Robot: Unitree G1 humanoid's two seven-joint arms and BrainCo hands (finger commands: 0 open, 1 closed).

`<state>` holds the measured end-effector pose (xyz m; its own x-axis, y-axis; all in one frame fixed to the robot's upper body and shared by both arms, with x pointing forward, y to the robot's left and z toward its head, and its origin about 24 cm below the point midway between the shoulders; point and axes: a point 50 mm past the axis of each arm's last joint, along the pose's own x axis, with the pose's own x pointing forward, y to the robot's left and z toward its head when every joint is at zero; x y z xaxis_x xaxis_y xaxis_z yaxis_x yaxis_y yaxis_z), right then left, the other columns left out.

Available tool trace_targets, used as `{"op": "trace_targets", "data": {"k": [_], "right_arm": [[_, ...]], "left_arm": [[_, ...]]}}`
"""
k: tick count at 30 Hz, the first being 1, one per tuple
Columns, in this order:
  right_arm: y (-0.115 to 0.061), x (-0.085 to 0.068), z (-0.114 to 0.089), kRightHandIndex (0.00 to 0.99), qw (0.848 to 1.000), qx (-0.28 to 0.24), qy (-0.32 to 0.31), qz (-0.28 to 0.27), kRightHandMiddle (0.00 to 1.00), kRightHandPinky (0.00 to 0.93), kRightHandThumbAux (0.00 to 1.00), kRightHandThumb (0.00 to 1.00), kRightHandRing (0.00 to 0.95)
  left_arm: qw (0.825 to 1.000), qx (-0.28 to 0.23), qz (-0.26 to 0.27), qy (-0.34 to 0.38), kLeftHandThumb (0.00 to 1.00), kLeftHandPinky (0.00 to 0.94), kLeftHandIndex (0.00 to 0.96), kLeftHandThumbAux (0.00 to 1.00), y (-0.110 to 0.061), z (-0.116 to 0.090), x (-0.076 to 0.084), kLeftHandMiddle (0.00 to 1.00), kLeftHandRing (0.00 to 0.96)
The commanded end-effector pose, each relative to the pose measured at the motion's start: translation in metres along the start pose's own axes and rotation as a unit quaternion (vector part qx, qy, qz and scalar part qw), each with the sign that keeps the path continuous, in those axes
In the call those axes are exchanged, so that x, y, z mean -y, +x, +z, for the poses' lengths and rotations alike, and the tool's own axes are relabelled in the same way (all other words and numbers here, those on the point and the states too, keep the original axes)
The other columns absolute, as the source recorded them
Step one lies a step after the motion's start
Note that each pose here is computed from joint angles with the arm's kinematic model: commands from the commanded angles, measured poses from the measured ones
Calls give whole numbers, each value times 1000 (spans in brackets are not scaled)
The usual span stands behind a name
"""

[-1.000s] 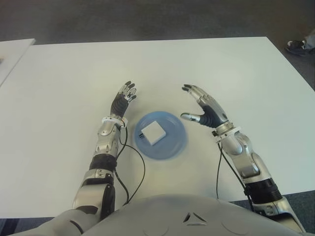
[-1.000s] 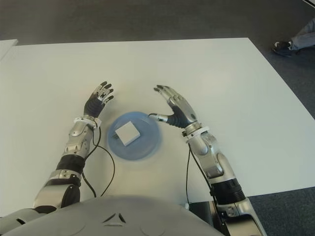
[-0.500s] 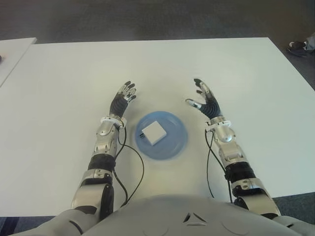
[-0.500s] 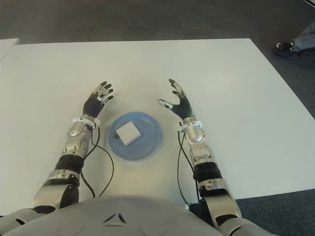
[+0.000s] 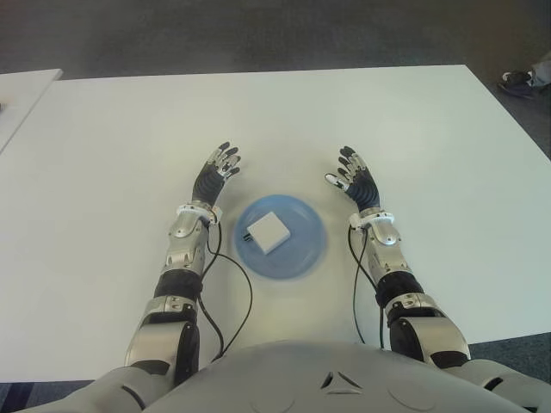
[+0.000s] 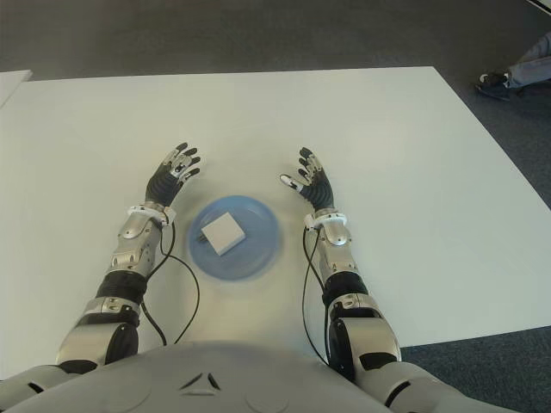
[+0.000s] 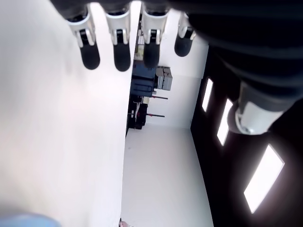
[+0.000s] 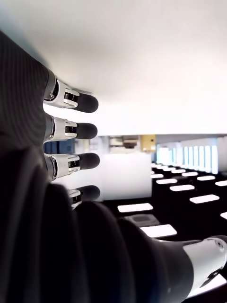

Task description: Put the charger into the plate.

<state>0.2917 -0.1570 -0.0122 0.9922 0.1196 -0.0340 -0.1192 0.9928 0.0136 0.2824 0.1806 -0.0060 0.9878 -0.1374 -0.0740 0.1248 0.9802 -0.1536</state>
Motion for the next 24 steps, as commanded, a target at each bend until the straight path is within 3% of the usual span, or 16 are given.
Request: {"op": "trace_targets", "data": {"k": [1, 24], "right_arm": [[-18, 2, -31, 7, 996, -87, 10, -4, 17, 0, 721, 52, 0], [-22, 10, -41, 17, 993, -122, -1, 8, 40, 16, 674, 38, 17]], "left_arm": [[1000, -9, 7, 2, 16, 172, 9, 516, -3, -4, -2, 132, 146], [1000, -21, 11, 5, 9, 168, 6, 493, -6, -9, -3, 127, 141]]}}
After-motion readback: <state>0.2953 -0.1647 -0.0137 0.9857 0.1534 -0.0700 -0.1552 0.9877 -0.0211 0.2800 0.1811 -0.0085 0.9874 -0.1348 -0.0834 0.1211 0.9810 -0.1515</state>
